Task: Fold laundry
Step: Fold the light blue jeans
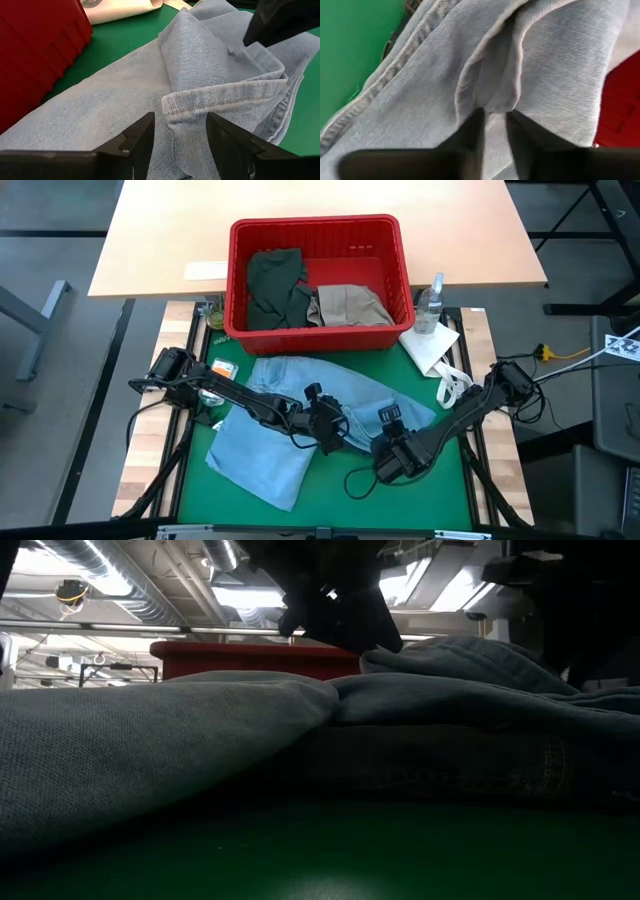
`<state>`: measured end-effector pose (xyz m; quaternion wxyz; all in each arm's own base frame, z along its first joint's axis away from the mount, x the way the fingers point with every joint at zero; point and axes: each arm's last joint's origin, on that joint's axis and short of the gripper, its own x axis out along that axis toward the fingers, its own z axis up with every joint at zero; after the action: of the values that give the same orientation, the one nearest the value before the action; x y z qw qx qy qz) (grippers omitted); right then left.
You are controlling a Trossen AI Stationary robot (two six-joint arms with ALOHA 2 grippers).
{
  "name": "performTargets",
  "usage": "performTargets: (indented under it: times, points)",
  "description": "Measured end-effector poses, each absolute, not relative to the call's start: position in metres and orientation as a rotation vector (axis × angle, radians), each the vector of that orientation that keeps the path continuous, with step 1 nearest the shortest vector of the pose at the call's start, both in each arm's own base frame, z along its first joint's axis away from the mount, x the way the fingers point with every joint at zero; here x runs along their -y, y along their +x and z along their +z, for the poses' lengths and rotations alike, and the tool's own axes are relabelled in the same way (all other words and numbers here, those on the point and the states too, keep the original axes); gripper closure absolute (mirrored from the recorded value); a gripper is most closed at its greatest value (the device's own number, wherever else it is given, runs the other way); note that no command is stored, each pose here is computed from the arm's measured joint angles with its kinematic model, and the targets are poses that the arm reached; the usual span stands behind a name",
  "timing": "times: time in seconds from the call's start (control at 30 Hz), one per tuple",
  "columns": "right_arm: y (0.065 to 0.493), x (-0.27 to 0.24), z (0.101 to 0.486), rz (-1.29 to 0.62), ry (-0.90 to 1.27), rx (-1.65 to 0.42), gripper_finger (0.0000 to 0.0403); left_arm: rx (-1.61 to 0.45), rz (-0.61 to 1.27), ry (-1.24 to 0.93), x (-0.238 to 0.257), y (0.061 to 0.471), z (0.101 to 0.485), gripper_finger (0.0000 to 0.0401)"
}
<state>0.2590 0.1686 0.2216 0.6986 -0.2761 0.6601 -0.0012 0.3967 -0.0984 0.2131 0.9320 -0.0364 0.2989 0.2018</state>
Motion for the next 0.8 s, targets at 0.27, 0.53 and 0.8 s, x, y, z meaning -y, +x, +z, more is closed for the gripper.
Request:
performTargets:
  times: [0.27, 0.53, 0.8]
  points:
    - [0.263, -0.162, 0.221, -0.007, -0.598, -1.482, 0.0381, -0.612, 0.413, -0.074, 0.098, 0.397, 0.213, 0.0229]
    - [0.263, -0.163, 0.221, 0.011, -0.62, -1.485, 0.0398, -0.612, 0.413, -0.074, 0.098, 0.397, 0.213, 0.0229]
    - [0.266, -0.155, 0.223, -0.019, -0.731, -1.467, 0.0401, -0.588, 0.39, -0.072, 0.098, 0.393, 0.227, 0.0229]
